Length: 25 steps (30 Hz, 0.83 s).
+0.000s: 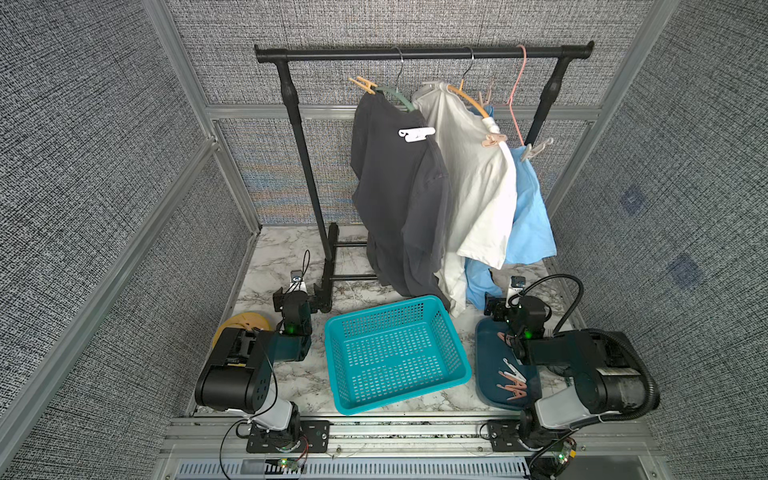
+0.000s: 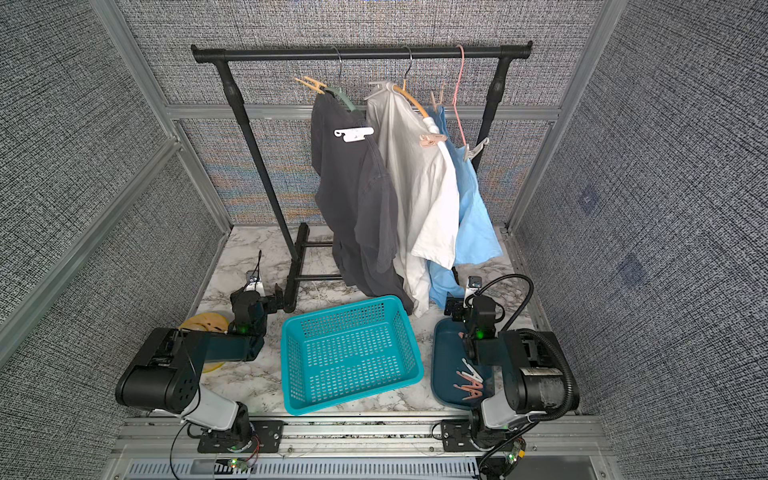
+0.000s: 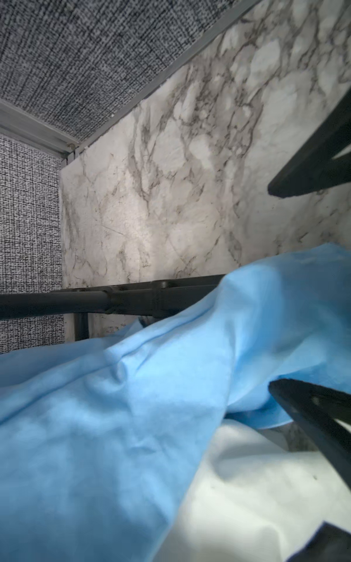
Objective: Use clothespins to secure the t-shirt on both sides of the hanger
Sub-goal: Reset both arms
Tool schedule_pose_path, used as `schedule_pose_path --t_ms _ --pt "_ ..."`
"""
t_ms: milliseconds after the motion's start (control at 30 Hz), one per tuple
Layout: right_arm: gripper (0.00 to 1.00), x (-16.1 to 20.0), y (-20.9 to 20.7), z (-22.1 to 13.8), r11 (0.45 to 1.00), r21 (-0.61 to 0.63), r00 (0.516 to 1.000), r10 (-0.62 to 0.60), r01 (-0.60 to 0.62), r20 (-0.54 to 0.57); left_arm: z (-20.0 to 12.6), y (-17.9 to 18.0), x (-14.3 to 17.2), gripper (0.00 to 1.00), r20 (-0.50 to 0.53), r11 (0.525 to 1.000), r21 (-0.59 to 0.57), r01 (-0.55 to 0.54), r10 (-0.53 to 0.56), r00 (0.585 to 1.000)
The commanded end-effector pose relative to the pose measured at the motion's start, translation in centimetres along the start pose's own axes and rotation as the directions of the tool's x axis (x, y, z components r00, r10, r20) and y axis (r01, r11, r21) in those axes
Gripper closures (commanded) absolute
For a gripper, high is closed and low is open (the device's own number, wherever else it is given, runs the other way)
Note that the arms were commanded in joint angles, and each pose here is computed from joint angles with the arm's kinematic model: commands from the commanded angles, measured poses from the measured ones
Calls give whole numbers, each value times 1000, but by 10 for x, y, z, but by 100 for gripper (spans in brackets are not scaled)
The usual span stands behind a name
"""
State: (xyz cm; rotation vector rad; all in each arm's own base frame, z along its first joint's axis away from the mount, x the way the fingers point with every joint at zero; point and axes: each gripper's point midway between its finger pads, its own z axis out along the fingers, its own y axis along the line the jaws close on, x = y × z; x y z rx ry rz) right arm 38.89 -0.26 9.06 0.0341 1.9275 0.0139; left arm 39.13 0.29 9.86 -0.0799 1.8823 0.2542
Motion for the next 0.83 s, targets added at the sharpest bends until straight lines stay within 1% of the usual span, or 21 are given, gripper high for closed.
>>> schedule_pose_path --t_ms 0,300,800 --pt "1 0 -2 3 1000 23 1000 -10 10 -24 0 -2 -6 0 26 1000 11 13 -13 1000" --pt "1 -1 1 4 998 50 999 -47 49 -25 0 -1 -6 0 27 1000 10 13 -13 1000" --pt "1 -1 2 4 996 66 998 -60 61 -22 0 -2 -6 0 27 1000 13 13 -13 1000"
